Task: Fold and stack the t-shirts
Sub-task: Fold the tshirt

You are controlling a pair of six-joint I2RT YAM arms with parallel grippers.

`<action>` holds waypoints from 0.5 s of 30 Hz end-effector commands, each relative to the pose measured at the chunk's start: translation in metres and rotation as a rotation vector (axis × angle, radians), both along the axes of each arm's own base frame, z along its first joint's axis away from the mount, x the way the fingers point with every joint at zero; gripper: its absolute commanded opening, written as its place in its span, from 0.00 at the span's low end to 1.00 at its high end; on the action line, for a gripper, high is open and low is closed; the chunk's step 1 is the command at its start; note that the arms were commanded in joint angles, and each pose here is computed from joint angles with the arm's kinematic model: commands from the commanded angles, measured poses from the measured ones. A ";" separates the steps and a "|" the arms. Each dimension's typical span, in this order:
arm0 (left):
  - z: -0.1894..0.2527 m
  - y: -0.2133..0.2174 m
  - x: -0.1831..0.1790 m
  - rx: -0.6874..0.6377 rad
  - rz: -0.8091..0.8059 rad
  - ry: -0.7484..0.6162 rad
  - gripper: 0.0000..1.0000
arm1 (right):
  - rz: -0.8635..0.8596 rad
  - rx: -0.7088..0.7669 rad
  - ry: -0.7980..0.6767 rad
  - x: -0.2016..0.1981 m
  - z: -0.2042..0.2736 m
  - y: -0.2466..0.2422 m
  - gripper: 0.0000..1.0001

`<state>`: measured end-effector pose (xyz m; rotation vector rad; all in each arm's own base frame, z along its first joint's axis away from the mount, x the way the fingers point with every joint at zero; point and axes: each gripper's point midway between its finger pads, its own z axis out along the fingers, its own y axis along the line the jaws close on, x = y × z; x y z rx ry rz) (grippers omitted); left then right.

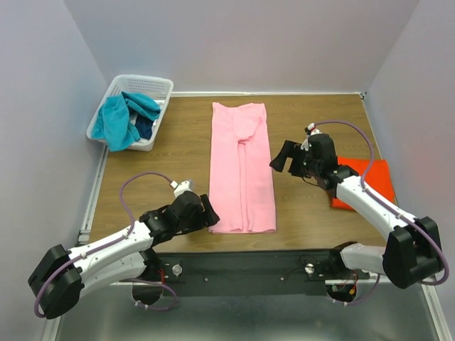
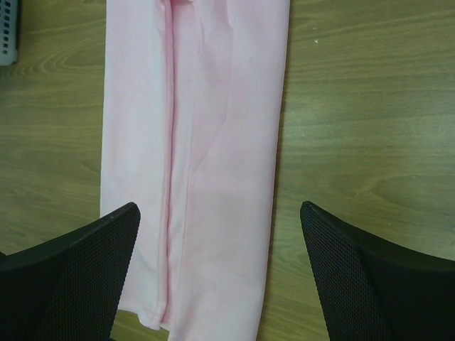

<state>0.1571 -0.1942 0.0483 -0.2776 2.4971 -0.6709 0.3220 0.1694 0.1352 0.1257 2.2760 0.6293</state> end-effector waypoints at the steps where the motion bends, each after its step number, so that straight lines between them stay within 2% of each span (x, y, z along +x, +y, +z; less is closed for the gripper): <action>1: -0.001 -0.010 -0.012 -0.096 -0.020 0.045 0.86 | -0.034 0.000 0.008 -0.011 -0.007 -0.007 1.00; 4: -0.011 -0.009 -0.019 -0.081 -0.036 0.078 0.82 | -0.033 -0.012 0.023 -0.016 -0.014 -0.010 1.00; 12: -0.018 -0.009 -0.025 -0.075 -0.061 0.108 0.56 | -0.024 -0.012 0.045 -0.023 -0.020 -0.010 1.00; 15: -0.021 -0.009 -0.026 -0.071 -0.062 0.111 0.56 | -0.014 -0.006 0.054 -0.027 -0.022 -0.009 1.00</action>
